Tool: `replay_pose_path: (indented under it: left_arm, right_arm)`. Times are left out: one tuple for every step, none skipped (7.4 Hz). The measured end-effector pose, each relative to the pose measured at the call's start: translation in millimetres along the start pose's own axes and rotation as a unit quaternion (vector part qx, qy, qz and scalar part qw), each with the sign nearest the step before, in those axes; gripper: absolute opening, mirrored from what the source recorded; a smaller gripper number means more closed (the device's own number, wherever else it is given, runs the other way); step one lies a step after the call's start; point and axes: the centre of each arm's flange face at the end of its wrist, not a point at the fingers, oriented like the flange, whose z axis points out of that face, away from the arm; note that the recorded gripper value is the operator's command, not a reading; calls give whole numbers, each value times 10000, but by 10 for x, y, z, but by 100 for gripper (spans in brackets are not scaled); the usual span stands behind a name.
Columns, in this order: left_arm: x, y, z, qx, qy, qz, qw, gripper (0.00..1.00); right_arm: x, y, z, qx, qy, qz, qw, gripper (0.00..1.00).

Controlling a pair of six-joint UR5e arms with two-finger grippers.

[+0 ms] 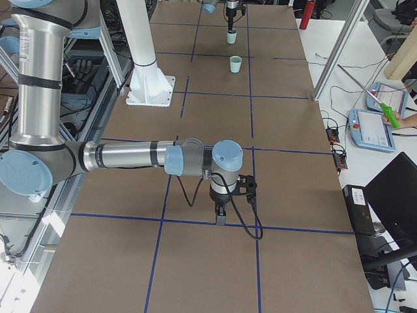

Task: Stack cups
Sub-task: 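Lower the left gripper onto the outer mint-green cup and grasp it, then lift the grasped cup with the left gripper and carry it toward the other cup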

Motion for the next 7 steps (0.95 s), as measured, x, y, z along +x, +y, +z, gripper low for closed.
replay_pose_path:
  left_arm:
    - [38, -9, -22, 7, 22, 7, 10000, 0]
    - [104, -11, -85, 16, 54, 22, 10000, 0]
    - [207, -14, -232, 31, 58, 11, 10000, 0]
    - [329, -27, -506, 39, -8, -87, 10000, 0]
    - [471, -85, -907, 48, -136, -209, 9997, 0]
    - [659, -228, -1340, 81, -252, -296, 9992, 0]
    - [895, -410, -1748, 111, -336, -451, 9984, 0]
  right_arm:
    - [0, 0, 0, 0, 0, 0, 10000, 100]
    - [0, 0, 0, -1, 0, 1, 10000, 100]
    - [0, 0, 0, -1, 0, 1, 10000, 100]
    - [-1, 0, -1, -1, 0, 1, 10000, 100]
    - [-1, 0, -1, 0, 0, 0, 10000, 100]
    - [-1, 0, -1, 1, 0, -1, 10000, 100]
    - [-1, 0, -2, 1, 0, -1, 10000, 100]
